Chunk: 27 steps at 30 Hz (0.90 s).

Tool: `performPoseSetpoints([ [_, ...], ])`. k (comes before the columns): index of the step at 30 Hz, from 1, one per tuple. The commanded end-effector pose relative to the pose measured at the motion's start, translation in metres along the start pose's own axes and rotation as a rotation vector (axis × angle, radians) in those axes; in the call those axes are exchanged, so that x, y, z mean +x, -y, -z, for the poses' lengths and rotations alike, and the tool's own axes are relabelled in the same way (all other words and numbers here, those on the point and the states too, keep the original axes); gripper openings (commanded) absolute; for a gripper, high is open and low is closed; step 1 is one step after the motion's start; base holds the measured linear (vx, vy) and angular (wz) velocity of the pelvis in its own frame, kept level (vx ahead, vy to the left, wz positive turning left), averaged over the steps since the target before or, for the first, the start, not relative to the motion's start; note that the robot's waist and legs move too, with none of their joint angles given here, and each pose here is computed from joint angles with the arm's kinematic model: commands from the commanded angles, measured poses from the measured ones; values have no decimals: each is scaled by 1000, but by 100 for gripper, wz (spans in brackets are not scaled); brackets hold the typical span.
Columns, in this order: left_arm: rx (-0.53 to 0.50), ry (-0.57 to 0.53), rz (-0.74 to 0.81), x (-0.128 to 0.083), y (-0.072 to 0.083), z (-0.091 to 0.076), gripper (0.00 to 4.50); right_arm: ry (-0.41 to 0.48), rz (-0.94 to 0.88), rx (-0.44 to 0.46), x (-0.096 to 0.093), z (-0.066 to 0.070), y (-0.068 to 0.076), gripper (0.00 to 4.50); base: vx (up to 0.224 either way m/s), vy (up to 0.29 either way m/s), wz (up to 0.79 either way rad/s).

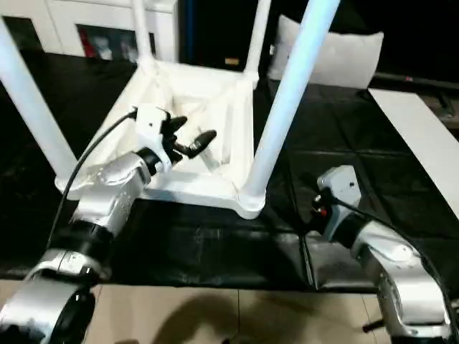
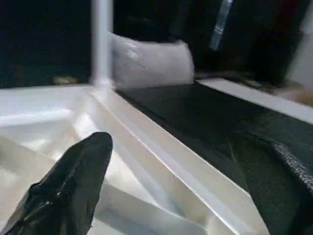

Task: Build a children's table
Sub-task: Rotate table base

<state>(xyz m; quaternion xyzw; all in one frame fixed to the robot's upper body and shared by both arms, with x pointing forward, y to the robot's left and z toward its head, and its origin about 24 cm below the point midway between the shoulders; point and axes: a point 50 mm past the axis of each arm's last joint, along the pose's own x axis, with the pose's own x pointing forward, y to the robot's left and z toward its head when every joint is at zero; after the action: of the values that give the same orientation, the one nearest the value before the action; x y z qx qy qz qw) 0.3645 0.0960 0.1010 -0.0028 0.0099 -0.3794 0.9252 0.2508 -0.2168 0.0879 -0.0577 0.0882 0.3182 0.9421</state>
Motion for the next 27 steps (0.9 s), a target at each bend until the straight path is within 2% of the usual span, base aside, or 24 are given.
performPoseSetpoints([
  [1,20,-72,173,3,12,7,439,-1,3,-35,-7,-4,7,450,0,0,0],
  [3,56,-120,278,1,17,11,439,-16,-23,-48,-13,-6,11,450,0,0,0],
  [6,88,-153,338,0,19,13,439,-39,-53,-54,-18,-6,13,450,0,0,0],
  [8,102,-211,458,-4,22,16,439,-82,-102,-64,-27,-4,16,450,0,0,0],
  [9,117,-230,486,-5,23,17,414,-99,-115,-68,-29,-3,16,450,0,0,0],
  [13,203,-356,631,-8,24,26,387,-169,-196,-70,-38,1,15,450,0,0,0],
  [14,203,-356,631,-8,24,26,374,-169,-196,-70,-38,1,15,450,0,0,0],
  [18,268,-468,671,-7,21,30,353,-199,-260,-64,-39,4,13,450,0,0,0],
  [20,284,-469,667,-6,20,29,315,-198,-277,-52,-39,5,12,450,0,0,0],
  [22,292,-474,665,-5,19,29,312,-198,-289,-49,-39,5,12,450,0,0,0],
  [27,269,-456,631,2,16,22,261,-213,-312,-21,-37,24,25,450,0,0,0],
])
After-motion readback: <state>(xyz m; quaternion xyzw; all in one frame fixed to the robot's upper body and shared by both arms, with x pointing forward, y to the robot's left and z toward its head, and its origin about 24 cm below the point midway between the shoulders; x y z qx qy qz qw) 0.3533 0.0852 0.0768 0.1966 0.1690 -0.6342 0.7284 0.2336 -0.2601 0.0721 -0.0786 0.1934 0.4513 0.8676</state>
